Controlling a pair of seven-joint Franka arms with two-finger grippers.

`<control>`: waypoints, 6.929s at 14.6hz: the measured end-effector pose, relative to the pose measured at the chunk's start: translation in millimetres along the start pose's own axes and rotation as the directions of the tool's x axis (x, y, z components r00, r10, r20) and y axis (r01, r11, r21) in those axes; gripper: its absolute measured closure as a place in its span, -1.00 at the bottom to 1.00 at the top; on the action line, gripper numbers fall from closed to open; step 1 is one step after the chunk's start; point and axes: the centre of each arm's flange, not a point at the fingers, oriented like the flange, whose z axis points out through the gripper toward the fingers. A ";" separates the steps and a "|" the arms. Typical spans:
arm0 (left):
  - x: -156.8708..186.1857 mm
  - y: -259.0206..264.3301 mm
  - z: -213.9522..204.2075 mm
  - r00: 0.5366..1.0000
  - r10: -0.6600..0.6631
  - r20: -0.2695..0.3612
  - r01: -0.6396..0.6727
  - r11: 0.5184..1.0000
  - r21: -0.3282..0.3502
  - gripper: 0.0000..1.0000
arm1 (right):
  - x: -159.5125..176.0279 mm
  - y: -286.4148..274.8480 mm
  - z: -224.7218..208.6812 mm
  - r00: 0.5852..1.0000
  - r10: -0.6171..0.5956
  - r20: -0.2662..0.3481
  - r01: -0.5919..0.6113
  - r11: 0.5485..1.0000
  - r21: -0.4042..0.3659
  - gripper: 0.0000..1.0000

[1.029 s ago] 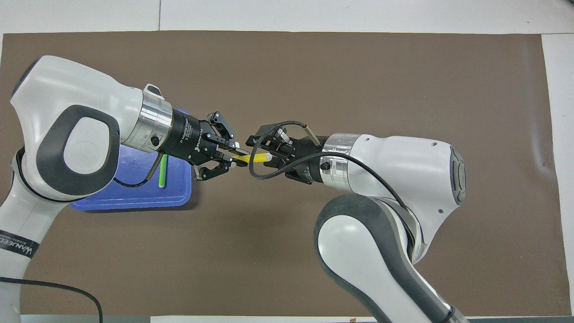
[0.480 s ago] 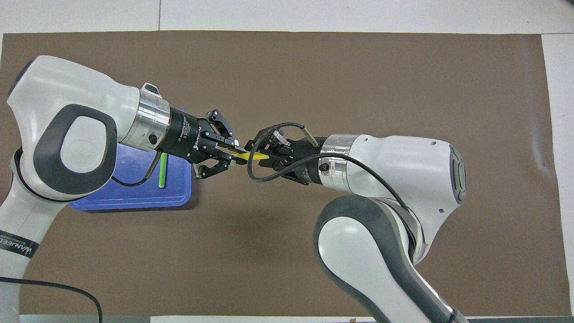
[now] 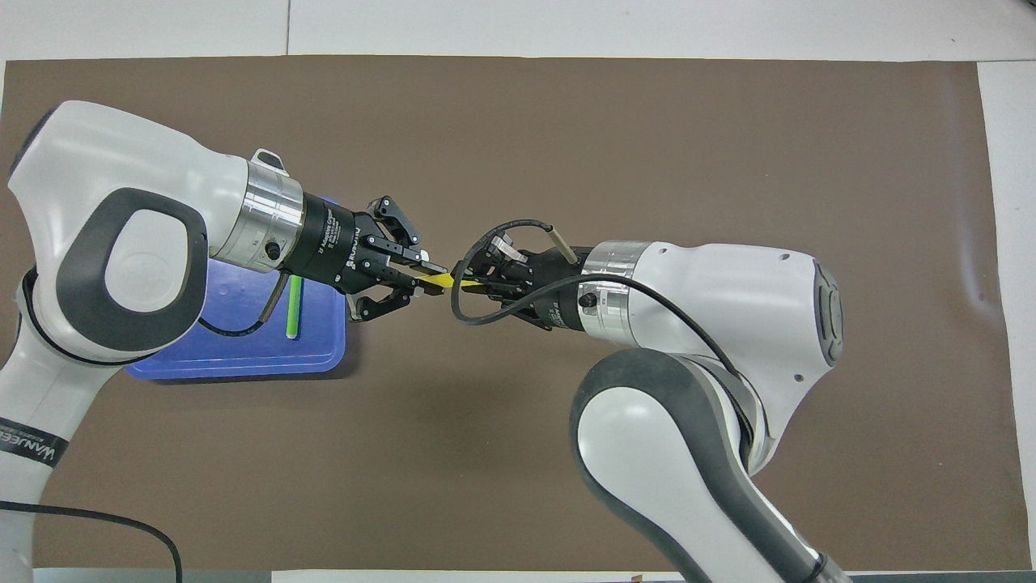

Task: Transfer and insert pens with both arms
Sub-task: 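Open the left gripper while the right gripper inserts the yellow pen, then grasp the green pen with the left gripper while the right gripper returns, then carry the green pen to the right gripper and grasp it there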

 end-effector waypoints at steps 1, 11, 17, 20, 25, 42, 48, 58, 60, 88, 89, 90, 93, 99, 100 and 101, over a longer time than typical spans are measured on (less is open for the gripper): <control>0.0 0.0 0.0 1.000 0.000 0.000 0.000 1.000 0.000 0.66 | 0.0 0.0 0.0 1.000 0.000 0.000 0.000 1.000 0.000 0.63; 1.8 2.6 -2.7 1.000 -0.006 0.004 0.006 1.000 -0.024 -0.80 | 89.5 44.4 -128.3 0.909 -0.362 0.209 0.406 0.881 -0.241 0.63; 27.5 8.6 -22.8 0.990 0.110 -0.089 -0.115 0.992 -0.049 -1.00 | 148.1 81.6 -214.6 0.571 -0.679 0.461 0.813 0.390 -0.432 0.63; 54.3 11.3 -39.7 0.947 0.261 -0.188 -0.270 0.963 -0.022 -1.00 | 162.8 84.4 -218.1 0.464 -0.697 0.546 0.864 0.220 -0.453 0.63; 110.8 10.4 -59.7 0.738 0.565 -0.369 -0.528 0.824 0.205 -1.00 | 179.8 97.1 -202.7 0.437 -0.711 0.552 0.872 0.183 -0.454 0.63; 245.4 18.5 24.7 -0.025 0.999 -0.026 -0.760 -0.003 0.650 -0.78 | 149.1 85.6 -183.9 0.555 -0.713 0.428 0.830 0.439 -0.344 -1.00; 241.5 21.6 31.2 -0.043 0.999 -0.013 -0.755 -0.024 0.656 -0.27 | 100.5 40.1 -132.9 0.839 -0.483 0.251 0.537 0.812 -0.229 -1.00; 238.4 25.5 24.8 -0.046 0.999 -0.018 -0.754 -0.023 0.656 0.67 | 75.5 32.5 -98.8 0.938 -0.290 0.190 0.315 0.942 -0.115 -1.00; 233.5 28.3 18.1 -0.034 0.999 -0.006 -0.757 -0.022 0.654 0.67 | 75.9 34.1 -98.2 0.945 -0.271 0.184 0.290 0.953 -0.090 -1.00; -50.9 -20.7 40.7 0.992 0.070 -0.102 -0.078 0.994 -0.077 0.67 | 27.9 16.8 -58.2 0.973 -0.187 0.132 0.194 0.980 -0.040 -0.99; -50.5 -20.6 37.7 0.993 0.061 -0.100 -0.069 0.994 -0.083 0.67 | 25.3 16.9 -56.1 0.970 -0.203 0.132 0.212 0.976 -0.057 -0.97; -50.5 -20.6 35.6 0.994 0.056 -0.098 -0.065 0.994 -0.088 0.67 | 23.8 17.4 -54.6 0.967 -0.219 0.130 0.230 0.970 -0.074 -0.96; -50.8 -20.5 34.5 0.994 0.050 -0.097 -0.059 0.994 -0.093 0.67 | 21.6 18.0 -52.5 0.963 -0.235 0.132 0.248 0.964 -0.092 -0.74; -50.8 -20.3 34.4 0.994 0.048 -0.096 -0.057 0.994 -0.095 0.67 | 22.3 17.7 -52.9 0.964 -0.235 0.127 0.248 0.965 -0.090 -0.18; -50.8 -20.3 34.4 0.994 0.047 -0.095 -0.057 0.994 -0.095 0.67 | 23.0 17.5 -53.3 0.964 -0.236 0.122 0.247 0.965 -0.089 -0.17; -50.8 -20.3 34.4 0.994 0.047 -0.095 -0.056 0.994 -0.095 0.67 | 23.8 17.0 -53.8 0.965 -0.236 0.115 0.247 0.965 -0.087 -0.07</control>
